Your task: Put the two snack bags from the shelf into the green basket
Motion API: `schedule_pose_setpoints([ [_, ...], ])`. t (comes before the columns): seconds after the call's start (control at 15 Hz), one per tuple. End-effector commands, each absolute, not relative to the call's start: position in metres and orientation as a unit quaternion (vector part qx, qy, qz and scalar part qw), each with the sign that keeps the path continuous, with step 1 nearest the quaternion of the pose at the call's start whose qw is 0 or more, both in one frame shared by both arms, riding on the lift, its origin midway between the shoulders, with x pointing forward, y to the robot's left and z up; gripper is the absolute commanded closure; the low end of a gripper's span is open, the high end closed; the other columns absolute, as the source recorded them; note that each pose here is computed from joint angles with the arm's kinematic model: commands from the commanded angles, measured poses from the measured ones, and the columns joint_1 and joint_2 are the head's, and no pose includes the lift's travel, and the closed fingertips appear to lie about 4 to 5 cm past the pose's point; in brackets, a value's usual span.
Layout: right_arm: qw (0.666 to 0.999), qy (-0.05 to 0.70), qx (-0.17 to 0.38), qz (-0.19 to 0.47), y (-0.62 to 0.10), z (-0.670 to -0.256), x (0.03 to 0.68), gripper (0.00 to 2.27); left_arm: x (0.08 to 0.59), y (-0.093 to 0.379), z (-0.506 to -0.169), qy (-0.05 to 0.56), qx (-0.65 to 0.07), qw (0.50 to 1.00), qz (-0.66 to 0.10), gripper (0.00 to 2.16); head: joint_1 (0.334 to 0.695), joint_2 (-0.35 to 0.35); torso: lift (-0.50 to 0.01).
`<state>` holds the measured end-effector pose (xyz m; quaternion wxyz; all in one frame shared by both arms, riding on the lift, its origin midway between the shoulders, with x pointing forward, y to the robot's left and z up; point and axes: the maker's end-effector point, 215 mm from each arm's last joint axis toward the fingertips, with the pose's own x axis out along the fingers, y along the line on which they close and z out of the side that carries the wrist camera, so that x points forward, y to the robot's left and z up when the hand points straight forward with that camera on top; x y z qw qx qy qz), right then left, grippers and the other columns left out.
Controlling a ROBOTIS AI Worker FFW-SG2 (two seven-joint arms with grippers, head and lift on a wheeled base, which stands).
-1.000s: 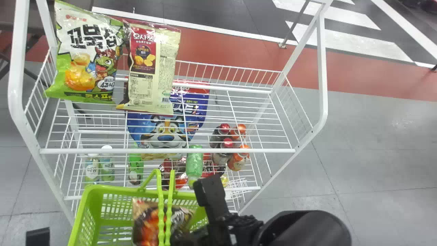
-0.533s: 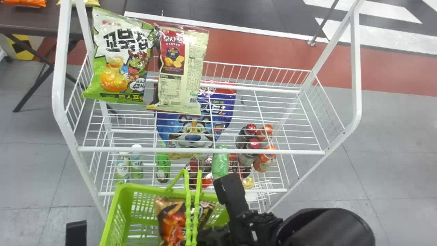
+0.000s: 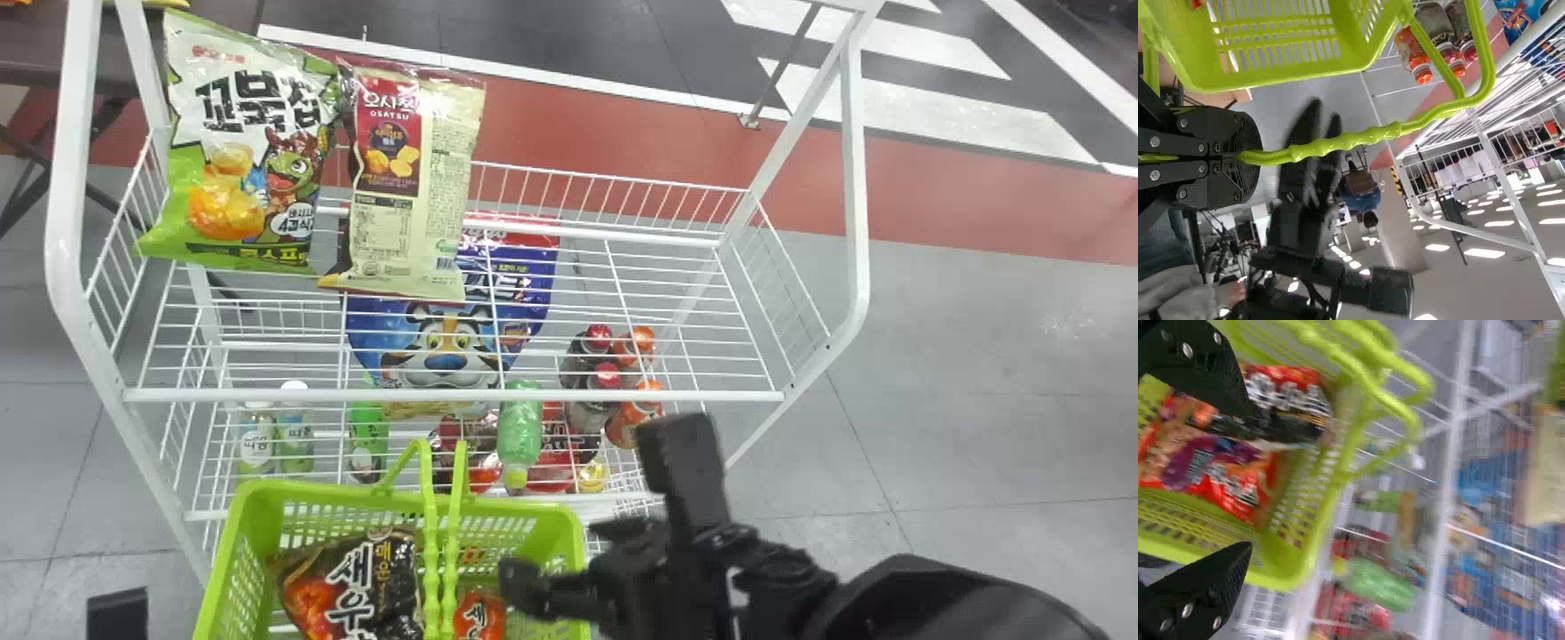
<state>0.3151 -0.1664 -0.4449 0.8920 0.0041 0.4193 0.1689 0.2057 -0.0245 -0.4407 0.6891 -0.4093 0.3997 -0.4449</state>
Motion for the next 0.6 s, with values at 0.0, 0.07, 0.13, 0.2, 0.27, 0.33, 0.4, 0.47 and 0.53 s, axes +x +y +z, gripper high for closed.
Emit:
schedule_pose_setpoints([
  [0.0,0.933,0.325,0.016,0.154,-0.176,-0.402,0.354,0.08,0.209,-0.024,-0.44,0.392,-0.412,0.692,-0.445,1.84,0.695,-0.35,-0.012],
  [0.07,0.946,0.282,0.029,0.158,-0.173,-0.383,0.368,0.08,0.21,-0.024,-0.438,0.388,-0.413,0.694,-0.445,1.84,0.695,-0.35,-0.012],
  [0.13,0.96,0.226,0.042,0.161,-0.173,-0.361,0.383,0.08,0.209,-0.024,-0.44,0.388,-0.413,0.694,-0.444,1.84,0.695,-0.35,-0.012],
  [0.2,0.971,0.173,0.05,0.159,-0.174,-0.339,0.394,0.08,0.211,-0.022,-0.44,0.385,-0.413,0.696,-0.443,1.84,0.695,-0.35,-0.012],
  [0.27,0.979,0.126,0.059,0.151,-0.176,-0.324,0.401,0.08,0.211,-0.022,-0.441,0.386,-0.414,0.696,-0.442,1.84,0.695,-0.35,-0.012],
  [0.33,0.983,0.096,0.063,0.145,-0.174,-0.319,0.402,0.08,0.211,-0.022,-0.441,0.386,-0.415,0.695,-0.442,1.84,0.695,-0.35,-0.012],
  [0.4,0.986,0.07,0.058,0.14,-0.173,-0.314,0.4,0.09,0.21,-0.023,-0.44,0.386,-0.415,0.694,-0.443,1.84,0.695,-0.35,-0.012],
  [0.47,0.989,0.047,0.059,0.129,-0.176,-0.311,0.395,0.09,0.211,-0.022,-0.44,0.382,-0.415,0.697,-0.442,1.84,0.695,-0.35,-0.012],
  [0.53,0.991,0.03,0.063,0.117,-0.181,-0.31,0.39,0.09,0.212,-0.02,-0.44,0.378,-0.415,0.7,-0.441,1.84,0.695,-0.35,-0.012],
])
